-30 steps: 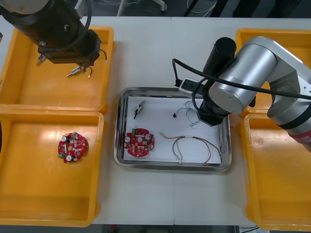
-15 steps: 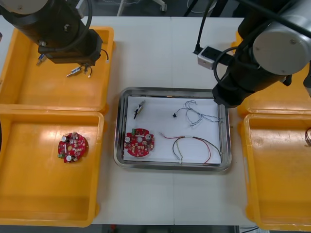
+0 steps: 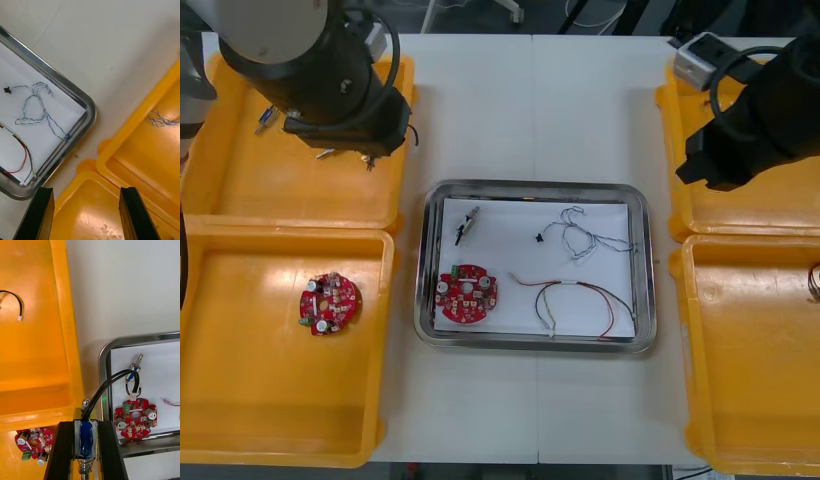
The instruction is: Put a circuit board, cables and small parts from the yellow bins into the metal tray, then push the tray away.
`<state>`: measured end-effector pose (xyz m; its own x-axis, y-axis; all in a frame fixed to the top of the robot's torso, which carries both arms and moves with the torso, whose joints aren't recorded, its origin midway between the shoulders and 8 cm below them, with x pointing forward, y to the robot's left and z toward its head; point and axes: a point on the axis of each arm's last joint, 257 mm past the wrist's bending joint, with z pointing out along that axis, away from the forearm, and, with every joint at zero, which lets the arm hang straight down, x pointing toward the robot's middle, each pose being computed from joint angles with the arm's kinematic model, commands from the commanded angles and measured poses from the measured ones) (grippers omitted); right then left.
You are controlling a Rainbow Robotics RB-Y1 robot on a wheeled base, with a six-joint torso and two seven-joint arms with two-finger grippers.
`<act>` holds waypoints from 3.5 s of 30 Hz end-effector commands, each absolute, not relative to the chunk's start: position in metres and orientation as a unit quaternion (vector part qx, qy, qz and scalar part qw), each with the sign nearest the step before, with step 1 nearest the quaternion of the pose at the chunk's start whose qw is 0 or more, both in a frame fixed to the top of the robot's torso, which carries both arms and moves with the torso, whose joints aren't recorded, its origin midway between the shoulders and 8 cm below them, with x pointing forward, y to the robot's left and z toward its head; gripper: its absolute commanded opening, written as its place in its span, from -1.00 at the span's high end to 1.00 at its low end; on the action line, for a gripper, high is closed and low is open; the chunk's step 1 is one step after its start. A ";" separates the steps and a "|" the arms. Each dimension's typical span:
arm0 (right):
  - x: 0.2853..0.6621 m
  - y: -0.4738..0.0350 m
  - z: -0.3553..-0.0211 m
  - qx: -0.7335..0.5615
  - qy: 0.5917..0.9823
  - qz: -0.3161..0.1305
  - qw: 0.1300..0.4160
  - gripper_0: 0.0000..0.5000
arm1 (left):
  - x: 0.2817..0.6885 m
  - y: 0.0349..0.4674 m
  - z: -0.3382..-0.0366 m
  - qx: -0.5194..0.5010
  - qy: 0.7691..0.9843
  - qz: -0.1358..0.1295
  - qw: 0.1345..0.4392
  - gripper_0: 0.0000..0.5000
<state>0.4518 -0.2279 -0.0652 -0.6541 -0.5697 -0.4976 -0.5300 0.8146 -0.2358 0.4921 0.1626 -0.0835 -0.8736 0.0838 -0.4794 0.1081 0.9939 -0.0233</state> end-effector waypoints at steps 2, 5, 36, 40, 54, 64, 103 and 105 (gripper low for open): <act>0.438 -0.293 -0.051 -0.218 0.929 -0.047 0.297 -1.00 | 0.487 0.117 -0.081 0.012 0.964 -0.059 0.258 1.00; 0.432 -0.319 -0.053 -0.178 0.937 -0.042 0.299 -1.00 | 0.485 0.102 -0.087 0.013 0.964 -0.063 0.258 1.00; 0.367 -0.441 -0.123 0.012 0.969 -0.039 0.245 -1.00 | 0.500 0.014 -0.181 0.025 0.957 -0.083 0.275 1.00; 0.368 -0.442 -0.130 0.021 0.969 -0.041 0.244 -1.00 | 0.505 0.012 -0.193 0.025 0.956 -0.079 0.280 1.00; 0.368 -0.437 -0.129 0.023 0.969 -0.028 0.245 -1.00 | 0.513 0.008 -0.214 0.017 0.955 -0.076 0.285 1.00; 0.368 -0.434 -0.127 0.019 0.968 -0.019 0.249 -1.00 | 0.511 0.004 -0.210 0.011 0.954 -0.082 0.290 -1.00; 0.356 -0.315 -0.118 -0.223 0.948 -0.012 0.228 -1.00 | 0.493 0.127 -0.092 -0.088 0.961 -0.062 0.254 -1.00; 0.354 -0.300 -0.116 -0.252 0.941 -0.008 0.227 -1.00 | 0.488 0.145 -0.084 -0.094 0.963 -0.054 0.248 -1.00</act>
<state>0.3519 -0.3195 -0.1329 -0.8237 -0.3847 -0.4166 -0.3919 0.9172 -0.0721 0.4820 0.1205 -0.1320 -0.8945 -0.1861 -0.4065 -0.1387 0.9799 -0.1434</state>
